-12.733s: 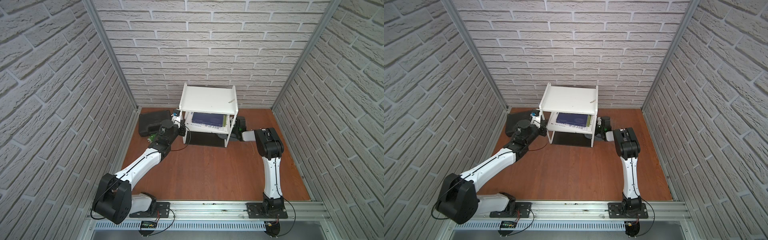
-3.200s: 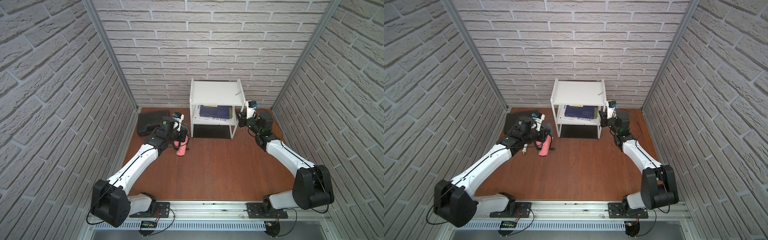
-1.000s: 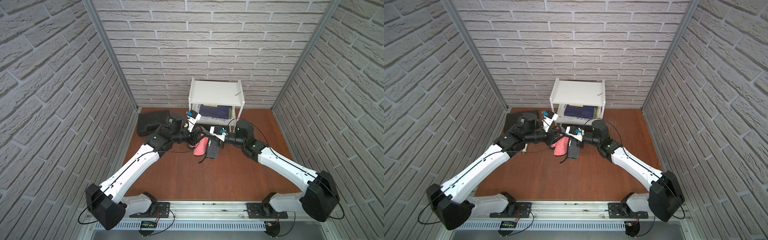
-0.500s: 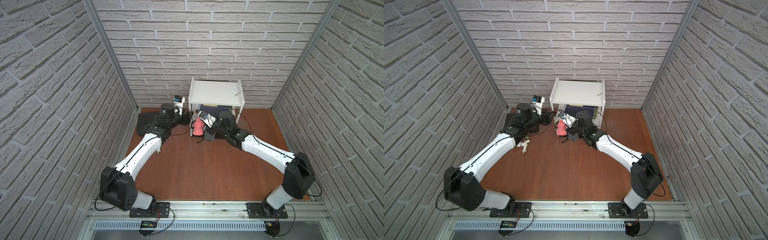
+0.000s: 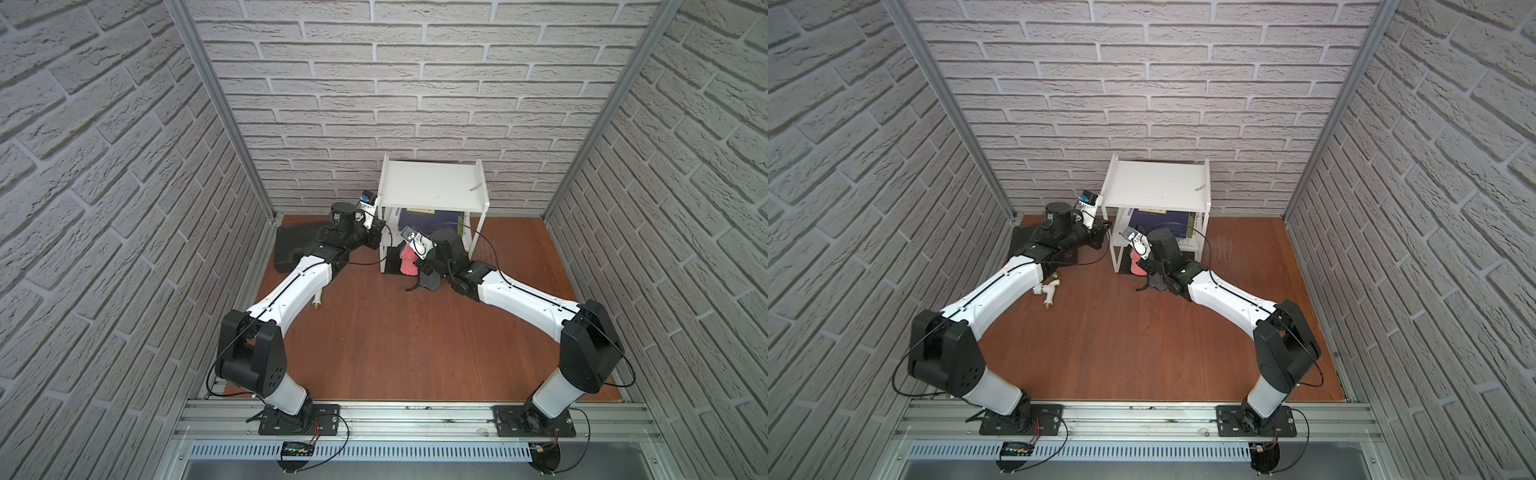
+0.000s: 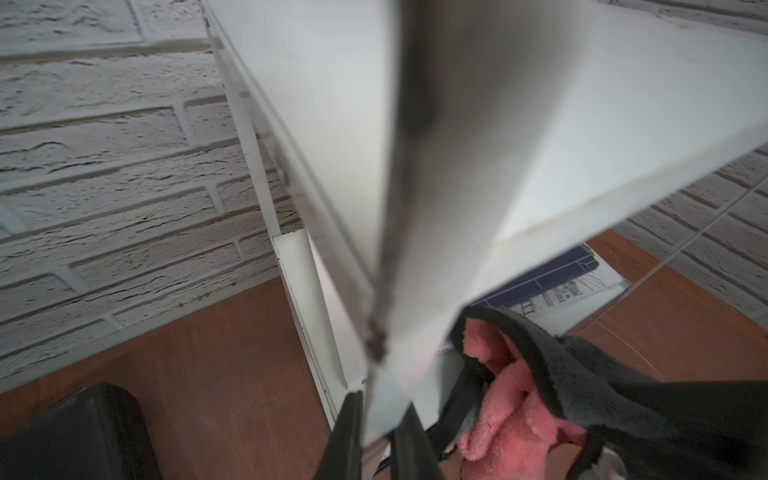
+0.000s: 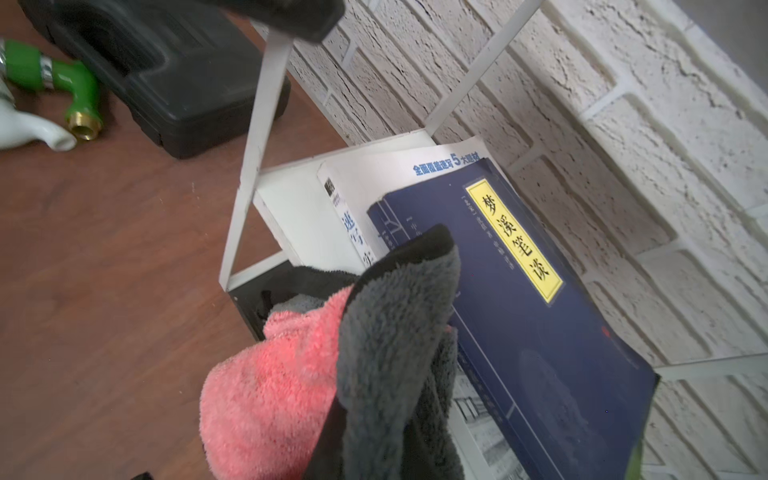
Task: Wipe the bookshelf clean with a cloth
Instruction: Hold the shelf at the center of the board, then wipe the dust from the shelf.
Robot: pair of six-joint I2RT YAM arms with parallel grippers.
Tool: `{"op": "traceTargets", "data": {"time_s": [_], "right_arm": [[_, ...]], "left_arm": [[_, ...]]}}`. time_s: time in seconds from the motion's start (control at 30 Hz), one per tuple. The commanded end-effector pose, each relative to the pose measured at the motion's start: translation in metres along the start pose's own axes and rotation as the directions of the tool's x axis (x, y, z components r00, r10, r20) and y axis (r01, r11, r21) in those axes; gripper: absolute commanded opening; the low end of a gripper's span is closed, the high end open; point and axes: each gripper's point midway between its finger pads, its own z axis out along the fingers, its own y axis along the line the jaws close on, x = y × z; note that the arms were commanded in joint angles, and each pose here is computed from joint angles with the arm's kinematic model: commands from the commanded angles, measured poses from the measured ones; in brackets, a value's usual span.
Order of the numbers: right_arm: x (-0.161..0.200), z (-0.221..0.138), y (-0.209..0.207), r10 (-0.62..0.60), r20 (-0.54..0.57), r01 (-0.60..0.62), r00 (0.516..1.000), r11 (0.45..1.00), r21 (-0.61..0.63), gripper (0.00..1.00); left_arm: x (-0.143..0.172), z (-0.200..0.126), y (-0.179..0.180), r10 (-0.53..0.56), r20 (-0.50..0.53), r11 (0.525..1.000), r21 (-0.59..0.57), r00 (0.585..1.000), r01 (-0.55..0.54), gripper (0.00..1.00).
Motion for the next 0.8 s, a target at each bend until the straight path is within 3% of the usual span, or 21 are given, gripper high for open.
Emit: {"op": "traceTargets", "data": {"time_s": [0.0,0.07,0.13,0.23,0.33,0.43,0.6,0.7,0.77], "right_arm": [[-0.060,0.011,0.004,0.256,0.145,-0.253,0.956,0.967,-0.044,0.03],[-0.068,0.016,0.000,0.356,0.152,-0.353,0.922,0.935,-0.042,0.03],[-0.061,0.017,-0.011,0.380,0.156,-0.388,0.912,0.921,0.029,0.03],[-0.028,0.010,-0.034,0.287,0.099,-0.301,0.953,0.934,0.191,0.03],[-0.001,-0.002,-0.052,0.224,0.021,-0.222,0.974,0.941,0.256,0.03],[-0.006,-0.005,-0.035,0.160,0.019,-0.161,0.987,0.975,0.153,0.03],[-0.043,0.013,0.031,0.240,0.075,-0.231,0.968,0.966,-0.113,0.03],[-0.065,0.024,0.042,0.295,0.103,-0.282,0.950,0.952,-0.118,0.03],[-0.065,0.028,0.027,0.345,0.110,-0.343,0.932,0.939,-0.035,0.02]], "left_arm": [[-0.012,-0.001,-0.009,-0.021,0.037,0.999,0.036,0.999,0.019,0.00],[-0.005,0.001,-0.008,-0.008,0.012,1.000,0.030,1.000,0.008,0.00],[0.000,0.002,-0.006,0.002,-0.012,1.000,0.028,1.000,-0.001,0.00],[-0.001,0.000,-0.006,0.019,-0.018,0.999,0.026,1.000,-0.018,0.00],[-0.002,-0.002,-0.005,0.024,-0.030,1.000,0.017,0.999,-0.024,0.00],[0.004,0.000,-0.003,0.014,-0.055,1.000,0.010,0.998,-0.014,0.00],[0.010,-0.001,0.000,0.012,-0.061,1.000,-0.009,0.998,-0.013,0.00],[0.011,-0.001,-0.002,0.015,-0.054,1.000,-0.002,0.998,-0.015,0.00],[0.012,0.000,-0.001,0.016,-0.048,1.000,-0.003,0.999,-0.016,0.00]]}}
